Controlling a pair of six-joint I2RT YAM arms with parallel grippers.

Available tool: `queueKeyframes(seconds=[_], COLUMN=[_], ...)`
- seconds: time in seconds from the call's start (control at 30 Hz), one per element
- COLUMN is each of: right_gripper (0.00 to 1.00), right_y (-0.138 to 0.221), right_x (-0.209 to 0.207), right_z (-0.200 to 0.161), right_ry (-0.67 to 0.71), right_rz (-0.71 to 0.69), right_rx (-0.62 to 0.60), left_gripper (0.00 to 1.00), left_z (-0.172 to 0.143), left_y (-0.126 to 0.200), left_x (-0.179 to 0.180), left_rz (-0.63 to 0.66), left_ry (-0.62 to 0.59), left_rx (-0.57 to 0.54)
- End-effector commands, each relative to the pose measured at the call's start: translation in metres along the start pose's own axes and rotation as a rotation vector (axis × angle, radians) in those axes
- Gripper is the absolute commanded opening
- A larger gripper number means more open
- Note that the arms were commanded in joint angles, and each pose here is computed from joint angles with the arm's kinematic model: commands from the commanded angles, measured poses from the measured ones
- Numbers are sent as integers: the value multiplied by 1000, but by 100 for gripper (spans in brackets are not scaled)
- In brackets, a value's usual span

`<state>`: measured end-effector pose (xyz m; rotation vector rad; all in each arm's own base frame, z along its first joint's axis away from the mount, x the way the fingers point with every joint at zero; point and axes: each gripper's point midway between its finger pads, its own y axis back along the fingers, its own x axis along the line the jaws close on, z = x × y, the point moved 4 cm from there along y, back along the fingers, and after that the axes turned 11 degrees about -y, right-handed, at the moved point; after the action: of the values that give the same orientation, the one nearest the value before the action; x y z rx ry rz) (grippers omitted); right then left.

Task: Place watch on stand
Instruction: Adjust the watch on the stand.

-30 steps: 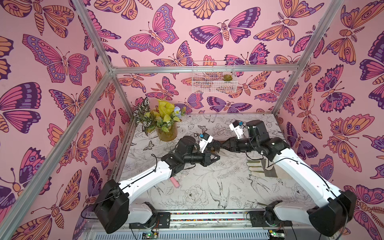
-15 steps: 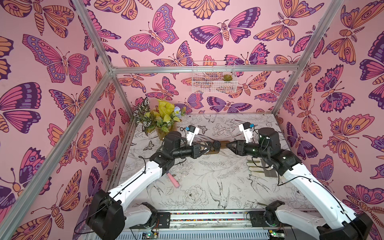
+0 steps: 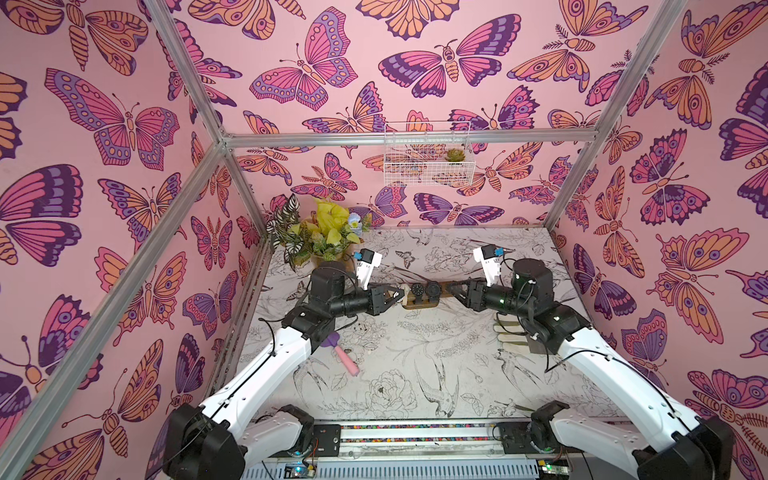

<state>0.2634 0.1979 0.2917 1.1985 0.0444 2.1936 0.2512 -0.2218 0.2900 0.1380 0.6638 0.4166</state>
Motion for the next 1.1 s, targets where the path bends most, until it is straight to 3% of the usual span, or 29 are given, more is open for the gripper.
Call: queueKeyframes(seconds=[0.0, 0.07, 0.2, 0.3, 0.67, 1.07], right_gripper=[38, 32, 9, 0, 0, 0], right_y=[-9, -19, -47, -69, -132, -147], right_x=[0, -16, -49, -61, -94, -121], right_z=[9, 9, 5, 6, -8, -14], right_ry=[11, -24, -73, -42, 74, 69], right_rz=[23, -52, -179, -283, -529, -625], right_rx=[-16, 1, 47, 74, 216, 250], left_gripper=[0, 0, 0, 0, 0, 0], left_z=[3, 2, 2, 0, -2, -3], left_y=[2, 1, 0, -2, -4, -3], left_x=[-5, -3, -1, 1, 7, 11], left_rz=[-24, -23, -20, -19, -17, -14], left_ry=[-21, -22, -21, -16, -1, 6], left_rx=[10, 14, 17, 23, 35, 37])
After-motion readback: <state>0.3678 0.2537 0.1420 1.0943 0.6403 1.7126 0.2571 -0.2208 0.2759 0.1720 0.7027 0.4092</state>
